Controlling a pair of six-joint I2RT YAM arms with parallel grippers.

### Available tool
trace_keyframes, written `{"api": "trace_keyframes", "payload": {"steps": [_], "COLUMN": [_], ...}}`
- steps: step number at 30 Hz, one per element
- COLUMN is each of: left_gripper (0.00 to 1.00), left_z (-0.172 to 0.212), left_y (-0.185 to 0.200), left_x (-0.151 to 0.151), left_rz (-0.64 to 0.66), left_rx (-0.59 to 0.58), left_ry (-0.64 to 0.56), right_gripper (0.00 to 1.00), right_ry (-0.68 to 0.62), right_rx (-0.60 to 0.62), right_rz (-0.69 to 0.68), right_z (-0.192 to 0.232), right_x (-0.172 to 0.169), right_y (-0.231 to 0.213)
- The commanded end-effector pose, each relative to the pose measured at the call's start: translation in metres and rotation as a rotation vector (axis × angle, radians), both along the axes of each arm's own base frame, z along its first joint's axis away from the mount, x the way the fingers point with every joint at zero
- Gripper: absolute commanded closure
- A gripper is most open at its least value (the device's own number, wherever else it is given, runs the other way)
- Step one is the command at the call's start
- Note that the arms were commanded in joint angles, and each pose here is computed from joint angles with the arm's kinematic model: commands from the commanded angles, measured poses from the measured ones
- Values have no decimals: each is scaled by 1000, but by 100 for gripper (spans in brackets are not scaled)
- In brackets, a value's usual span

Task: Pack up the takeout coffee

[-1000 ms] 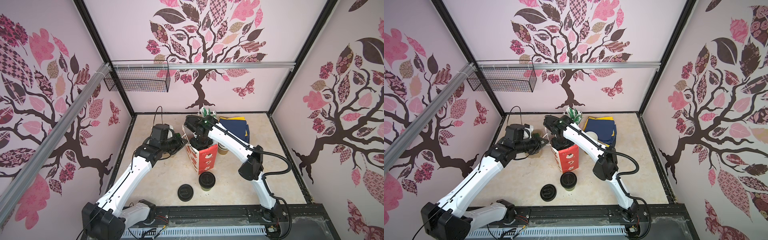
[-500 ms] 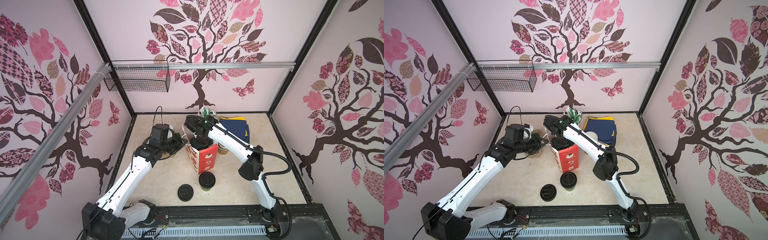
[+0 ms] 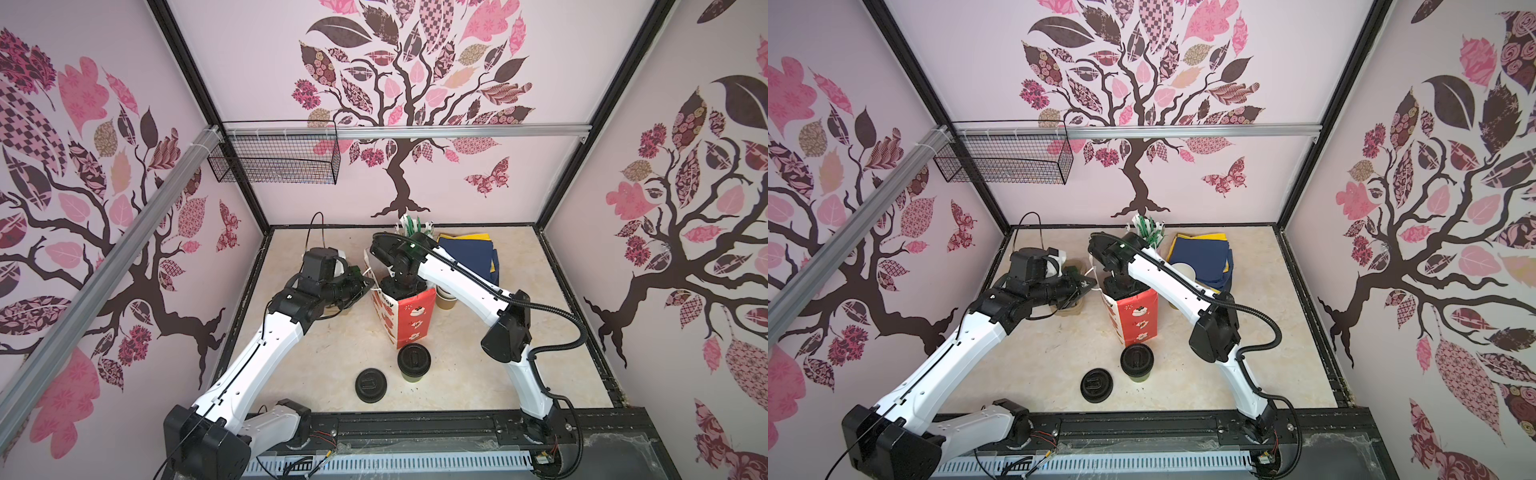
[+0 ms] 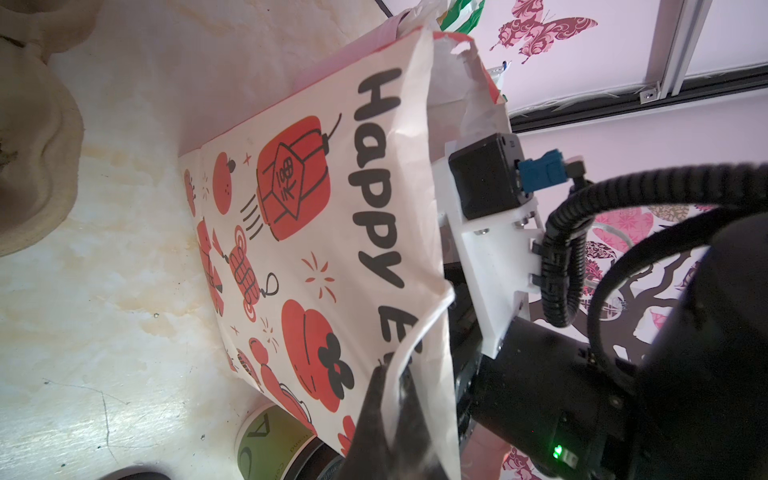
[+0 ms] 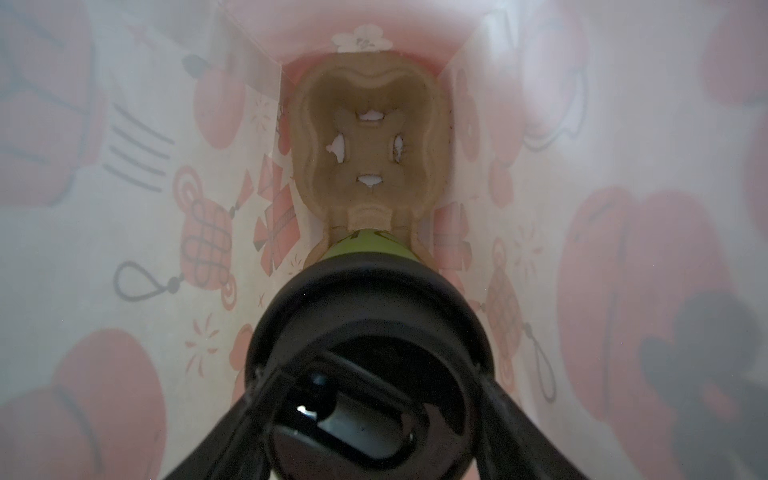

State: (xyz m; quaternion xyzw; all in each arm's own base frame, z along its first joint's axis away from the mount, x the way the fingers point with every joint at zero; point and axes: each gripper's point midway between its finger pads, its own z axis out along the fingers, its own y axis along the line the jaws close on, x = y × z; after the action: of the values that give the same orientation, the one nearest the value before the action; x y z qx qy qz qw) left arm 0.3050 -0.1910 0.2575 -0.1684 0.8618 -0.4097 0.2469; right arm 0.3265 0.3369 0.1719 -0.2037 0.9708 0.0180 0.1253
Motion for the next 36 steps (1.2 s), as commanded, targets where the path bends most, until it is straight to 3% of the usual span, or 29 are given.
{"api": "trace_keyframes", "payload": {"steps": [1,12,36], "left_gripper": [100,100,100], "left_z": [14,10,11], "left_y": [0,-2,-3], "left_x": [2,1,2], "left_rz": [-10,-23,-31], "left_rx": [-2,-4,-6], "left_ry": [-37,-28,-31], "right_gripper": [35,36,36], "right_ry": [8,-74,8], "right_rx": [-19,49,3], "right_rz": [-11,-37,-21], "right_z": [5,56,21], "right_x": [-2,-2,-7], "right_y": [-9,-13,-10]}}
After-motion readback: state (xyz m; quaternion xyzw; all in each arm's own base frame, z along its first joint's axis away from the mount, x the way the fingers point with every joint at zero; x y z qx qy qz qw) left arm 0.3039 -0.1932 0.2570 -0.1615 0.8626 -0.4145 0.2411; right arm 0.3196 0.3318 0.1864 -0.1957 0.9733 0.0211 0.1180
